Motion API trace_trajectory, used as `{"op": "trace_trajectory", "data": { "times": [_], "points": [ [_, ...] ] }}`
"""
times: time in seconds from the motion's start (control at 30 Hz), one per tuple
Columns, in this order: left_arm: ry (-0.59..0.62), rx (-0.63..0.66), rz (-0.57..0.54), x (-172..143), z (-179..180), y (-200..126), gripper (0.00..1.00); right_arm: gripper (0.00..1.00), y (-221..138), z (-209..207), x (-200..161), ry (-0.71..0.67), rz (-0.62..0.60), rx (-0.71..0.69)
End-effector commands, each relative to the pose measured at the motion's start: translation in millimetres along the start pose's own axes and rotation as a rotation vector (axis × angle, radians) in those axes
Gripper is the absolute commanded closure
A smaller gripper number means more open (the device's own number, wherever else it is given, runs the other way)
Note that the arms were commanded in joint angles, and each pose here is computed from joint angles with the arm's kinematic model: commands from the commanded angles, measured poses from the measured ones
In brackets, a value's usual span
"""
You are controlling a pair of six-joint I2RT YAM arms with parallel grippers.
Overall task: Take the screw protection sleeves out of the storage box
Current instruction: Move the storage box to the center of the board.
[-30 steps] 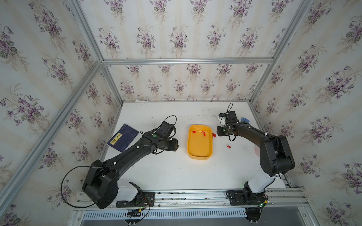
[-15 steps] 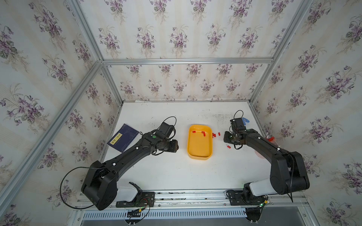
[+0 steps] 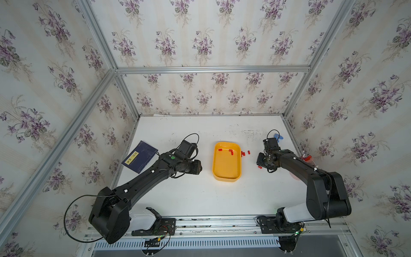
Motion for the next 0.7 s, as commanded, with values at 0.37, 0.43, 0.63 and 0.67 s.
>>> {"op": "trace_trajectory", "data": {
  "times": [0.37, 0.43, 0.63, 0.67],
  "points": [
    [-0.01, -0.016, -0.022, 7, -4, 0, 0.53, 0.58, -50, 148, 9, -0.249, -0.094, 0.212],
    [-0.008, -0.024, -0.03, 9, -6, -2, 0.53, 0.59, -44, 153, 7, -0.252, -0.089, 0.165],
    [0.002, -0.035, -0.049, 15, -10, -9, 0.53, 0.6, -23, 172, -8, -0.342, -0.043, 0.017],
    [0.005, -0.036, -0.052, 15, -10, -9, 0.53, 0.6, -17, 174, -11, -0.357, -0.032, -0.008]
  ]
}}
Point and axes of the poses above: each gripper's point midway between its finger pads, its own y axis out along the fingers, its own z axis along the line the jaws close on, x = y × z, the point moved 1 cm from there along -y, back along the fingers, and after that the axes turned 3 degrees about y, right-handed, at the moved point
